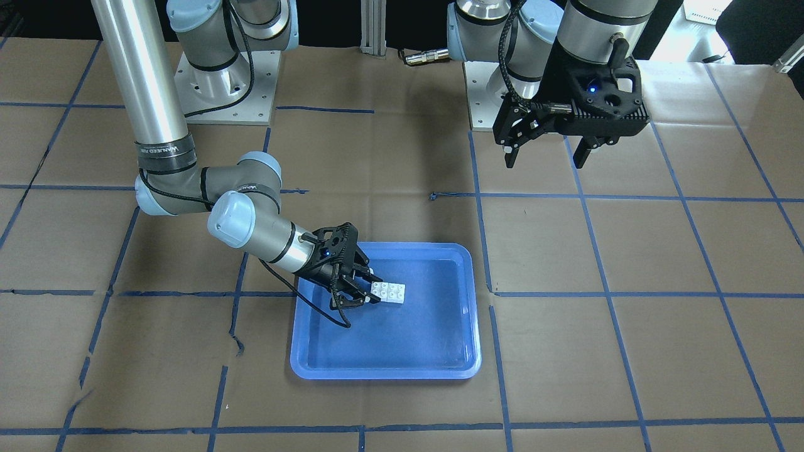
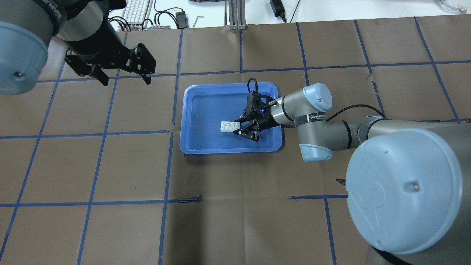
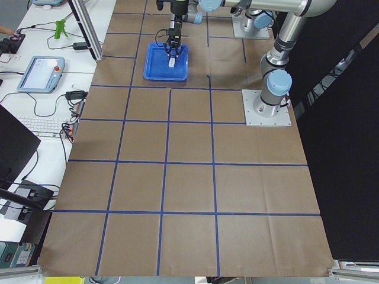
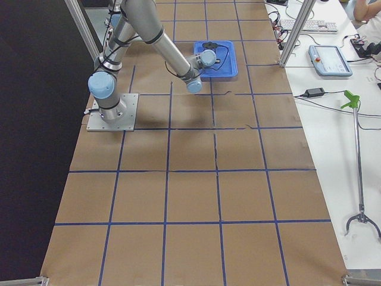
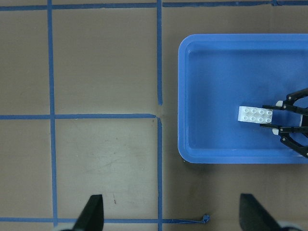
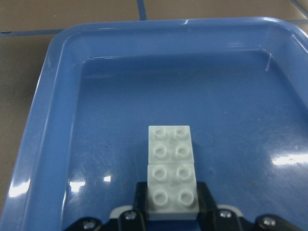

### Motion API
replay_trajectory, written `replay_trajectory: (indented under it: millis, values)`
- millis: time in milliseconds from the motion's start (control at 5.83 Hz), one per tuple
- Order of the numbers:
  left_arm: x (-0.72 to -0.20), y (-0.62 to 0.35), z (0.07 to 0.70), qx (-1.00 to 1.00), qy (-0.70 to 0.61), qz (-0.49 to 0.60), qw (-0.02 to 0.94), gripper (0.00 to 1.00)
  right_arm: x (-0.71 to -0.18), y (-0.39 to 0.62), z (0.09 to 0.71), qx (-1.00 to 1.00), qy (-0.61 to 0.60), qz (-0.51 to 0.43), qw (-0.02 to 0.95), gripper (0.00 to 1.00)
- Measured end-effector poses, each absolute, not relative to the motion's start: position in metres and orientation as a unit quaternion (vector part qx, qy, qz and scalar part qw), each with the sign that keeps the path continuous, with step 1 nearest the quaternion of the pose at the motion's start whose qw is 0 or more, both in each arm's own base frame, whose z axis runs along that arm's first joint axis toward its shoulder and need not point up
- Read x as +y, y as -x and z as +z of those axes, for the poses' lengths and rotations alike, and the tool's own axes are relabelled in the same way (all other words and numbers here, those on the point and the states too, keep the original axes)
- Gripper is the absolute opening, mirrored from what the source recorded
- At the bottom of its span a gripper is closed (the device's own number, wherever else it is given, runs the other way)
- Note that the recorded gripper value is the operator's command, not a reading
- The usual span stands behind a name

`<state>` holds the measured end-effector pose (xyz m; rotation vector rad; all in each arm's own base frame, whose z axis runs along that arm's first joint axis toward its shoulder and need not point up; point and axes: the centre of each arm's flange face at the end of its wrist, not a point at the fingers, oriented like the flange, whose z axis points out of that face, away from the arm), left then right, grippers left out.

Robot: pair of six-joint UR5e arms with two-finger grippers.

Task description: Assemble white blocks and place on blue tray

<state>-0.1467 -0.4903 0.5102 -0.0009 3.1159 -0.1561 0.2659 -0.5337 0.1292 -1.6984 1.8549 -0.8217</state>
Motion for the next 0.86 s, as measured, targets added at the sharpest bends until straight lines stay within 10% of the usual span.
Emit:
replay_trajectory:
  millis: [514, 857]
  values:
    - [-0.4903, 0.1467, 0.5107, 0.999, 0.0, -0.05, 0.011, 0.99, -0.5346, -0.2661, 0.1301, 0.68, 0.621, -0.302, 0.246, 0.56]
    - [-0.4905, 0.1462, 0.5103, 0.999, 0.001, -0.051, 0.01, 0.99, -0.5348, -0.2663, 0.1306, 0.68, 0.621, -0.302, 0.246, 1.0]
